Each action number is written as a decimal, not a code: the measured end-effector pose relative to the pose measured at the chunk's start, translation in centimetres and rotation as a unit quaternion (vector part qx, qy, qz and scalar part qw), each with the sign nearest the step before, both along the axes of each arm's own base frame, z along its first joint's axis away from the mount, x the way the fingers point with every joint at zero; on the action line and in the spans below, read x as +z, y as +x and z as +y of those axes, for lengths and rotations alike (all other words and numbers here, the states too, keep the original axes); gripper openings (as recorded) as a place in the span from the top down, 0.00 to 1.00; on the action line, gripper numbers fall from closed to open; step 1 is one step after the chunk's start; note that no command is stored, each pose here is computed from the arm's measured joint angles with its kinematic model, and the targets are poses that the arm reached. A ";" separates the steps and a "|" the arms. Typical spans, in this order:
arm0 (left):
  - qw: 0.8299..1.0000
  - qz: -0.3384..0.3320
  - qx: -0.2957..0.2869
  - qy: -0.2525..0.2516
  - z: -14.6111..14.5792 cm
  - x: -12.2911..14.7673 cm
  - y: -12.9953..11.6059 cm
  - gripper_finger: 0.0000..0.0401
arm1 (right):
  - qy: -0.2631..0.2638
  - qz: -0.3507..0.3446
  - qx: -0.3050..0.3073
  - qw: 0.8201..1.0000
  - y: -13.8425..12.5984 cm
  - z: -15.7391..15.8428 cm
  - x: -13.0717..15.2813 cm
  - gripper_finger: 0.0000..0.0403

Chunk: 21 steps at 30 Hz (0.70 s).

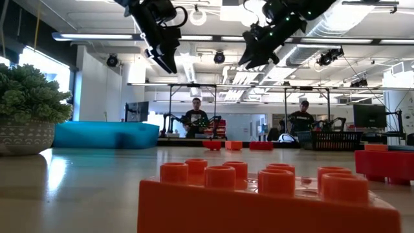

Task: Sort & place blocks by color
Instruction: Put the red game piece into the blue bin

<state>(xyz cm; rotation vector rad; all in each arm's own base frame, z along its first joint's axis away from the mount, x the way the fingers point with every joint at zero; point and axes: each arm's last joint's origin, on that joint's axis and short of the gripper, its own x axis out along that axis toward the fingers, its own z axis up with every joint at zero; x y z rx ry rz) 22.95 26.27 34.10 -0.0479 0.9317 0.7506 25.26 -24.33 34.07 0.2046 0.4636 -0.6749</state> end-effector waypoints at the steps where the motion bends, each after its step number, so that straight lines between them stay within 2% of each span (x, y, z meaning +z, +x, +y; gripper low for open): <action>1: 1.000 -0.002 0.003 -0.001 0.0 0.0 0.0 0.47 | 0.011 0.024 0.004 1.000 0.1 -0.2 0.0 0.51; 9: 1.000 -0.004 0.009 -0.006 0.1 0.0 -0.2 0.47 | 0.120 0.167 0.021 0.979 1.1 -1.8 -2.8 0.51; 21: 1.000 -0.002 0.009 -0.008 0.1 -0.1 -0.2 0.47 | 0.203 0.230 0.014 0.952 2.2 -2.2 -6.9 0.51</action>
